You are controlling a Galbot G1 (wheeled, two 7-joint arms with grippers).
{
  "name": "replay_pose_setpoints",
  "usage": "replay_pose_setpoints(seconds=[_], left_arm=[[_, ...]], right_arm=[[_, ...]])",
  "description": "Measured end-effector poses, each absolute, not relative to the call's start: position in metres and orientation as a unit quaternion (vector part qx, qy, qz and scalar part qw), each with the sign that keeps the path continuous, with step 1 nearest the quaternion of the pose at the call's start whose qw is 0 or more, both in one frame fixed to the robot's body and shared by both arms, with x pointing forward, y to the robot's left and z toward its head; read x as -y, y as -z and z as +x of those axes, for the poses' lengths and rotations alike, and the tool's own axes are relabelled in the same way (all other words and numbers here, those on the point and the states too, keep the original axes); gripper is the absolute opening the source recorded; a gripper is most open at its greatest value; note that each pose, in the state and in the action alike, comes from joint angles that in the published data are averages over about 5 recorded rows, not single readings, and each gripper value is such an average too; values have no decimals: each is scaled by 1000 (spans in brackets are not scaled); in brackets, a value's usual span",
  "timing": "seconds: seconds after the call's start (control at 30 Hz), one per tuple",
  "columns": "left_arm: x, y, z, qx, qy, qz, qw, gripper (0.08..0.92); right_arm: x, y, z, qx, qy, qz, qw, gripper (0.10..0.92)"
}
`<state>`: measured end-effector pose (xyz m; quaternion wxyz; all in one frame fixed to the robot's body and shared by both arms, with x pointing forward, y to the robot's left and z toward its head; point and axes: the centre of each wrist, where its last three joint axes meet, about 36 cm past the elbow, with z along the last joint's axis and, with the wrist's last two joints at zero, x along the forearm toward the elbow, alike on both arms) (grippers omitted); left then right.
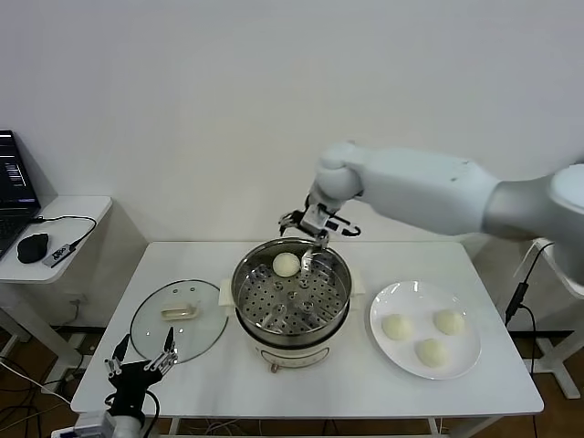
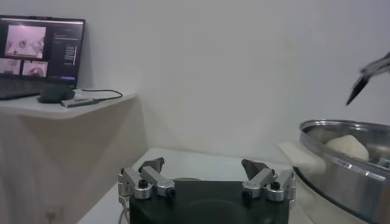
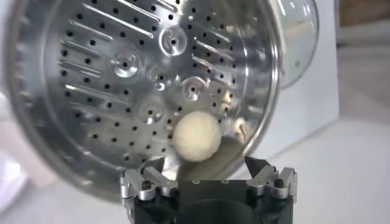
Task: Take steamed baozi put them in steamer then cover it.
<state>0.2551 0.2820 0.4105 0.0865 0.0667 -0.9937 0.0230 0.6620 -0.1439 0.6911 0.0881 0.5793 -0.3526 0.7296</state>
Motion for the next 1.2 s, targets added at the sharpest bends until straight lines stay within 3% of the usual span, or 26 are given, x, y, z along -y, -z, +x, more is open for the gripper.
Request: replay_pose_setpoints(seconds=[0.23, 0.53, 1.2], left_arm=[[-280, -413, 258, 994, -9, 59, 93, 823], [-277, -412, 261, 995, 4, 47, 93, 823], [-280, -413, 259, 995, 19, 50, 86, 823]], right_arm=[[225, -688, 630, 450, -685, 547, 170, 823], [308, -640, 590, 512, -637, 512, 264, 823], [345, -518, 568, 530, -582, 505, 355, 823]])
